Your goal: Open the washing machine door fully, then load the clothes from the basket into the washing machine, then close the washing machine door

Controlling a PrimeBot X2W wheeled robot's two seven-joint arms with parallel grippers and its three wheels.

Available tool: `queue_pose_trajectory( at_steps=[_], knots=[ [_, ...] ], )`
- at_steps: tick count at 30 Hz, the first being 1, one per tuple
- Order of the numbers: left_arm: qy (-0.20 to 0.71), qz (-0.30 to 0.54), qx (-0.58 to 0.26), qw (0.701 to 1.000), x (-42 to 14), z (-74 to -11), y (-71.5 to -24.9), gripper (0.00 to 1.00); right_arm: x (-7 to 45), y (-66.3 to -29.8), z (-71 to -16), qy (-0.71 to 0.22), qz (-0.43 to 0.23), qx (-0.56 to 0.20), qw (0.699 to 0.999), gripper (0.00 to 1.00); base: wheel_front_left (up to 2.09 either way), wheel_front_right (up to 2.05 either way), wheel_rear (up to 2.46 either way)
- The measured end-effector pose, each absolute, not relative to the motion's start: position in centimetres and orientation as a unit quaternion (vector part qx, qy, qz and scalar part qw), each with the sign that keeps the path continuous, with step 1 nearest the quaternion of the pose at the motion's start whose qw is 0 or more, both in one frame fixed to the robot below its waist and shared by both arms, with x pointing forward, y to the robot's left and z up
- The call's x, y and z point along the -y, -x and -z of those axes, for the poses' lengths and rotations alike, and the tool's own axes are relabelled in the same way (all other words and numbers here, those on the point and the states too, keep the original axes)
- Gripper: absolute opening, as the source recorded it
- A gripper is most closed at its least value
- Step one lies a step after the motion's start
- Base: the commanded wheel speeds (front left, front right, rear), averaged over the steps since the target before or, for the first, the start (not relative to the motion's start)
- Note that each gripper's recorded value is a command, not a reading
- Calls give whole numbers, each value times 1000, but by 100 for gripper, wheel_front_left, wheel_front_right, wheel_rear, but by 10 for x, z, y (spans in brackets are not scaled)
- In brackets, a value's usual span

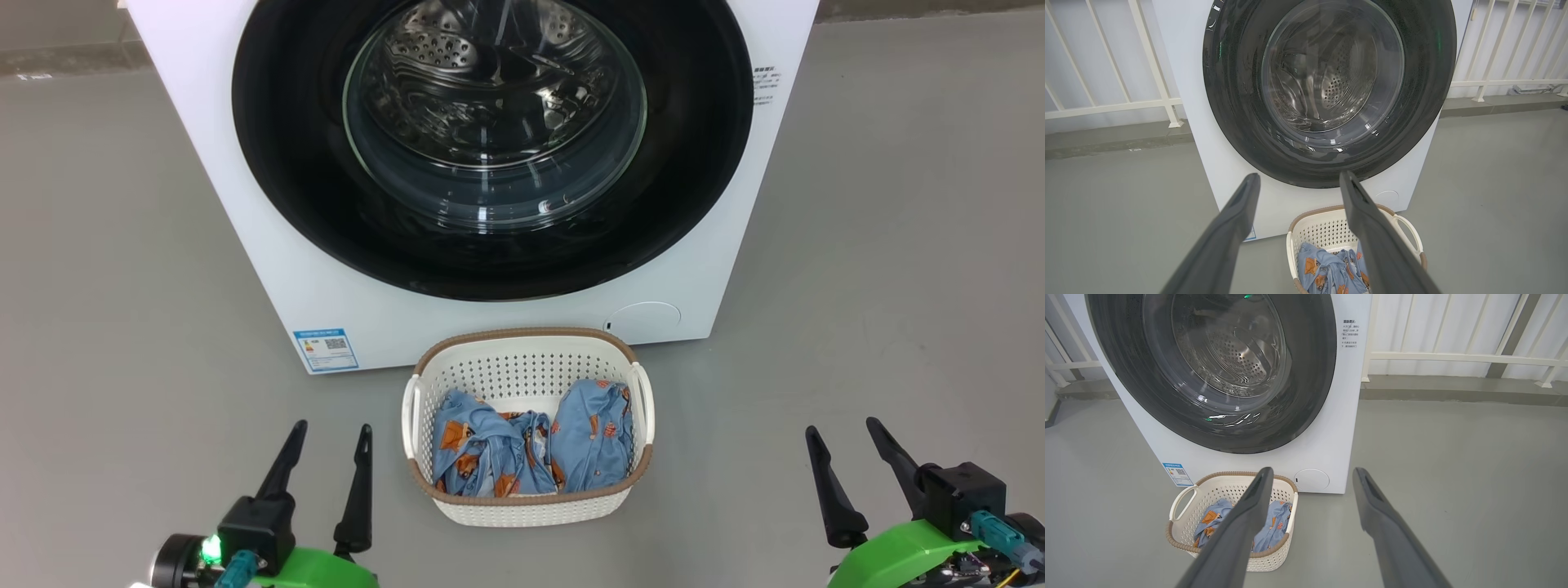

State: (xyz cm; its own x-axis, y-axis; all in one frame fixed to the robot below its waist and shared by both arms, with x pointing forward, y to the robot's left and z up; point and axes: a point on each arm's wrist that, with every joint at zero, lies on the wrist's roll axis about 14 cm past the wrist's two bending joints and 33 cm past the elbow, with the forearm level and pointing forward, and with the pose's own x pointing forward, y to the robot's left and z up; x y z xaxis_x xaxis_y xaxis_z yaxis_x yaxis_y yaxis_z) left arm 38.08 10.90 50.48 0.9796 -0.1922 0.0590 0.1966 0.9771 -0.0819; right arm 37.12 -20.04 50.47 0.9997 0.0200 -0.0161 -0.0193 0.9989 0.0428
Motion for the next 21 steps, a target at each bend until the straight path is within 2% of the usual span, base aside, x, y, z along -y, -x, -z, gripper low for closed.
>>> queue_pose_trajectory(
  at_steps=[21],
  knots=[
    [45,86,10,995,-113,-495,-381,100,197,-372,-509,-21,-16,-2,1000,100,0,0,0]
  ],
)
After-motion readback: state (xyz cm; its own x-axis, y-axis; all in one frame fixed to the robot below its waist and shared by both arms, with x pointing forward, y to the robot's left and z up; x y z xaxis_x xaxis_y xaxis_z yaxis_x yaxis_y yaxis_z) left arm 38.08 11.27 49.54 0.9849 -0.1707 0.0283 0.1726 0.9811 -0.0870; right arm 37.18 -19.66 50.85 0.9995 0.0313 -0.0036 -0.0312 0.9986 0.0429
